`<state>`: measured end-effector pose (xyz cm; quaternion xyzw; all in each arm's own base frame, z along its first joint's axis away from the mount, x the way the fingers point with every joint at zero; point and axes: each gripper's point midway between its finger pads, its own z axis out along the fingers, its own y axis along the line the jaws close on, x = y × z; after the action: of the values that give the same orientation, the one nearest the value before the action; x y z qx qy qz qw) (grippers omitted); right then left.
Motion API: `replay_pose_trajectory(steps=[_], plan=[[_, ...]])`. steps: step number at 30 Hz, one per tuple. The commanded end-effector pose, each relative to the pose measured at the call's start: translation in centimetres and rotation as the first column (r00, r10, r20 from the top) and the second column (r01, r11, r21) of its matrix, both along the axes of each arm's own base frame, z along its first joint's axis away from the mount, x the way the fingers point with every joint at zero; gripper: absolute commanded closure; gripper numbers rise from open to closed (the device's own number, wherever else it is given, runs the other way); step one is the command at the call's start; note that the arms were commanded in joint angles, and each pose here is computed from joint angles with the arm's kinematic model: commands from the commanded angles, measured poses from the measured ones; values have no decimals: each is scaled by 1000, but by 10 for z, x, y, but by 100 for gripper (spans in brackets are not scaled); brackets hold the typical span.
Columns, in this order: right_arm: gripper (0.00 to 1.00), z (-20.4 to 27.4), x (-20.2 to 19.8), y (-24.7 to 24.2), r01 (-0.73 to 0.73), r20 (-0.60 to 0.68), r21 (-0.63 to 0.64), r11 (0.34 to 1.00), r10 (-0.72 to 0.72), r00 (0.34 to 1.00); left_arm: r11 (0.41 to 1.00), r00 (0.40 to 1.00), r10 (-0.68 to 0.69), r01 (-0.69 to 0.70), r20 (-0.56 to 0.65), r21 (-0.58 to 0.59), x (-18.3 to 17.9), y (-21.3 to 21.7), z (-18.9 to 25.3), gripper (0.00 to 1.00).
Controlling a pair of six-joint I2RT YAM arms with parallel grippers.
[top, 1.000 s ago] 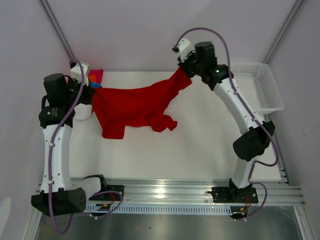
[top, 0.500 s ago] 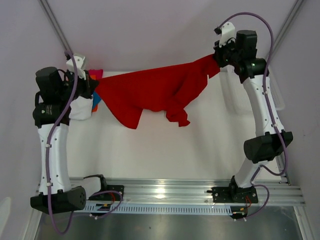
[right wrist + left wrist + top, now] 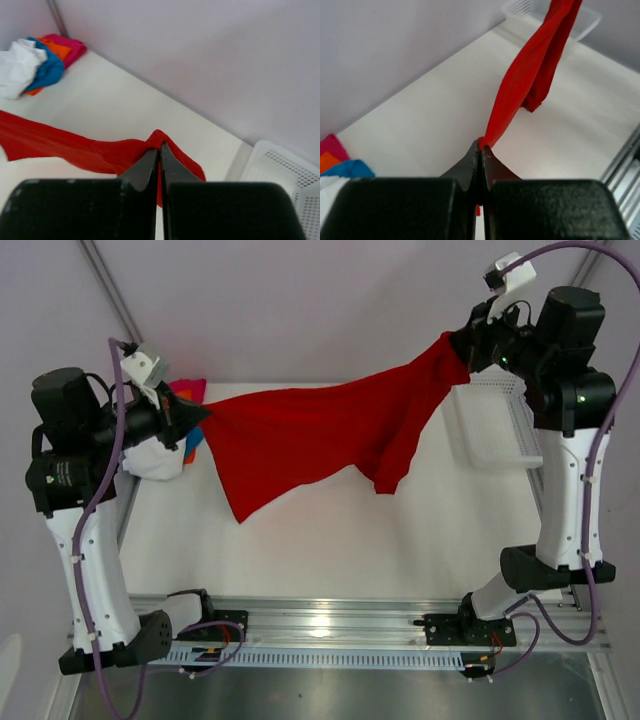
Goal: Fold and stack the t-shirts
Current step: Flatten the tshirt out
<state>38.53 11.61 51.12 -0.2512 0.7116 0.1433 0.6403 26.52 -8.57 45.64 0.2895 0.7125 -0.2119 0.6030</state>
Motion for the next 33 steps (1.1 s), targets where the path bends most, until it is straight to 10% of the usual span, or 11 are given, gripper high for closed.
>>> replay_pose_trajectory(steps=[1, 11, 20, 25, 33], plan=[[100, 38, -65, 12, -110, 45, 86, 990, 106, 993, 978, 977, -206, 206, 53, 11, -78, -32, 25, 100], [100, 91, -159, -1, -102, 179, 165, 981, 72, 981, 962, 947, -272, 269, 171, 45, -182, -55, 67, 100], [100, 2, -13, -7, 51, -69, 45, 998, -48, 996, 996, 994, -21, 30, -107, 82, 11, 6, 0, 100], [100, -136, 124, -9, 113, -279, -146, 983, -151, 948, 973, 943, 141, -77, -301, 216, 132, 44, -92, 100], [100, -320, 210, 10, 118, -339, -467, 876, -301, 891, 899, 880, 304, -140, -364, 414, 206, 72, -194, 100]])
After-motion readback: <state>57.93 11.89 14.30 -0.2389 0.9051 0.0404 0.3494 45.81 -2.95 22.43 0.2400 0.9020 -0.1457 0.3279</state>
